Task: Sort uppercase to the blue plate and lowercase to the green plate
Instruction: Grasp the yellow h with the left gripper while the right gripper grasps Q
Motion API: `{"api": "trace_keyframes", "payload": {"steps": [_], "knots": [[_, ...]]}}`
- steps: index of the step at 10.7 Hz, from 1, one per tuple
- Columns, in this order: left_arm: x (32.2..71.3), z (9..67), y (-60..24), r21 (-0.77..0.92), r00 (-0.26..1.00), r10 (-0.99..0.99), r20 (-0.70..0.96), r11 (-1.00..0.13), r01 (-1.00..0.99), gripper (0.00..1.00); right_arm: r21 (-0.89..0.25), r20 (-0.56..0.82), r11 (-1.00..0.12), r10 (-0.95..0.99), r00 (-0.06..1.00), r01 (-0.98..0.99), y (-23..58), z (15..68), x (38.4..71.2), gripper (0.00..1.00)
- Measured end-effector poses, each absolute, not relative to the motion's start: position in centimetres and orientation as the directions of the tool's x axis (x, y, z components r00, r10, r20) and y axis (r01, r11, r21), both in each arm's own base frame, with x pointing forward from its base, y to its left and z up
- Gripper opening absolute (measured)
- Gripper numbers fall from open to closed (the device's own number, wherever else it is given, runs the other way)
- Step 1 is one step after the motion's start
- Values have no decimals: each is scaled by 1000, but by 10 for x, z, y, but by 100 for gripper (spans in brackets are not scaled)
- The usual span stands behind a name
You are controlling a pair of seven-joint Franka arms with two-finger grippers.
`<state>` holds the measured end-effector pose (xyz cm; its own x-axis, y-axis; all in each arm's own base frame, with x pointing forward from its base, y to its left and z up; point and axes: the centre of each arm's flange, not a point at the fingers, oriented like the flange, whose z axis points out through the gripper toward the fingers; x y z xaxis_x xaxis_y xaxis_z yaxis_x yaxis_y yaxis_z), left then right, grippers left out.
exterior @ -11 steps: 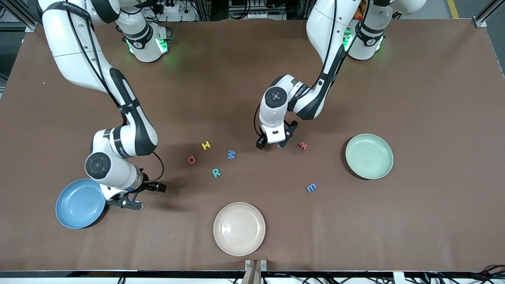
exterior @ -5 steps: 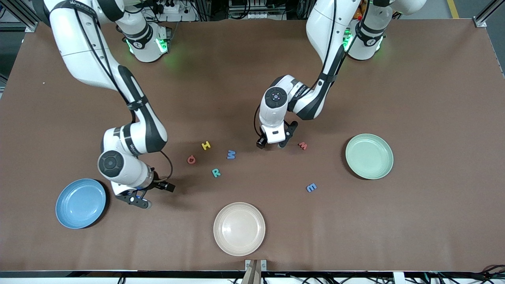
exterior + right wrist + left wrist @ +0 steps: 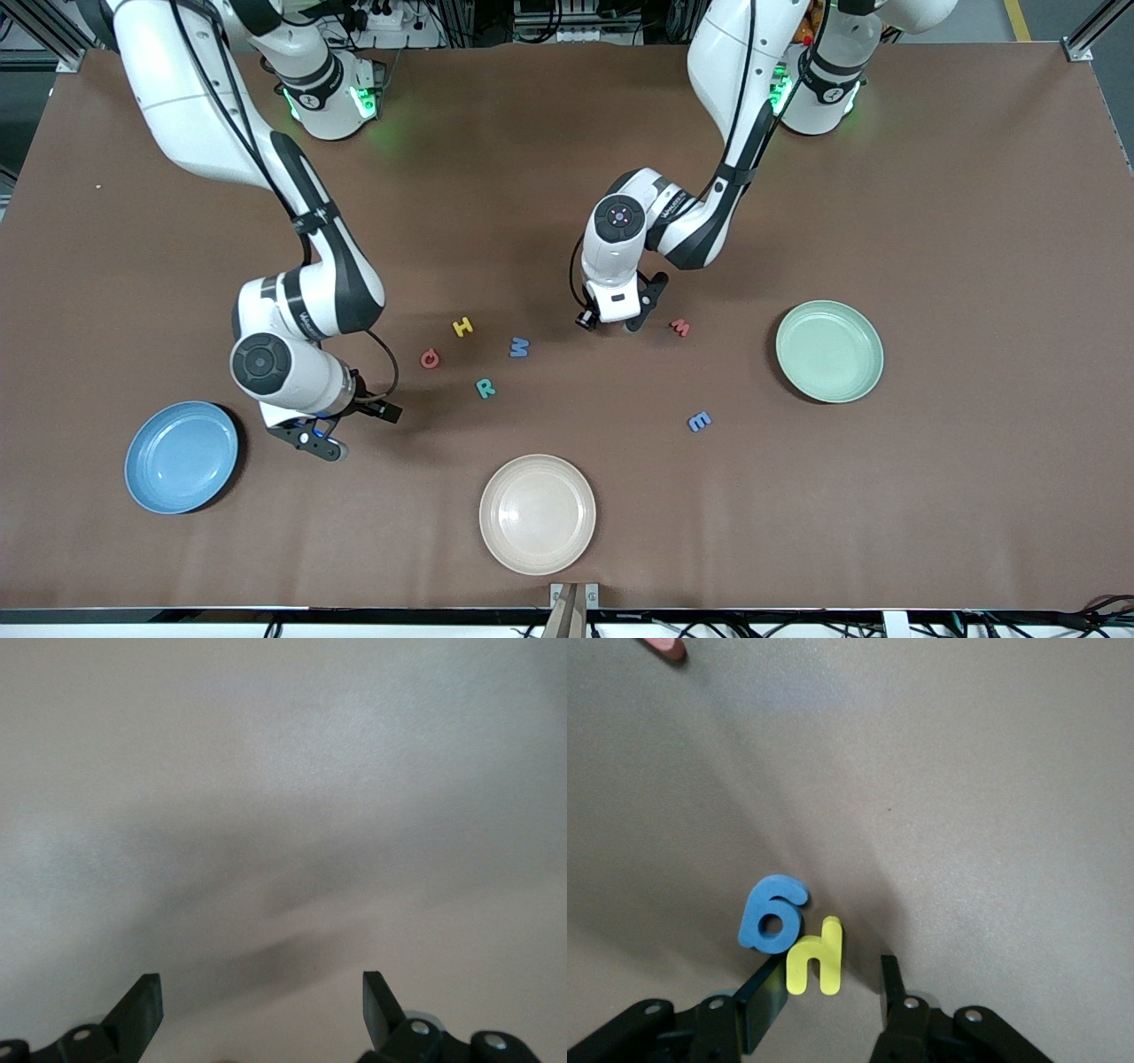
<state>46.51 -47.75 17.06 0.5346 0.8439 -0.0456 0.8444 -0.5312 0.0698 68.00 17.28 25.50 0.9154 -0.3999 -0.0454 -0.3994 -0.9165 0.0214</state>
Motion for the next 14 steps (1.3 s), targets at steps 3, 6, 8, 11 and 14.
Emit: {"api": "trace_keyframes", "payload": {"steps": [3, 6, 8, 11, 14], "knots": [[465, 170, -477, 71, 548, 835, -42, -545, 836, 49, 21, -50, -919, -393, 918, -393, 172, 255, 661, 100], [464, 170, -478, 70, 561, 827, -32, -558, 827, 50, -19, -22, -932, -362, 932, -362, 186, 220, 621, 100], [463, 170, -479, 72, 576, 817, -19, -574, 816, 50, -28, -16, -937, -348, 937, -348, 209, 211, 604, 100], [461, 170, -480, 73, 594, 804, -4, -593, 802, 50, -53, 10, -931, -362, 932, -361, 231, 209, 596, 100], [461, 170, -481, 75, 608, 794, 8, -607, 792, 49, -52, 7, -931, -362, 932, -361, 235, 189, 589, 100]]}}
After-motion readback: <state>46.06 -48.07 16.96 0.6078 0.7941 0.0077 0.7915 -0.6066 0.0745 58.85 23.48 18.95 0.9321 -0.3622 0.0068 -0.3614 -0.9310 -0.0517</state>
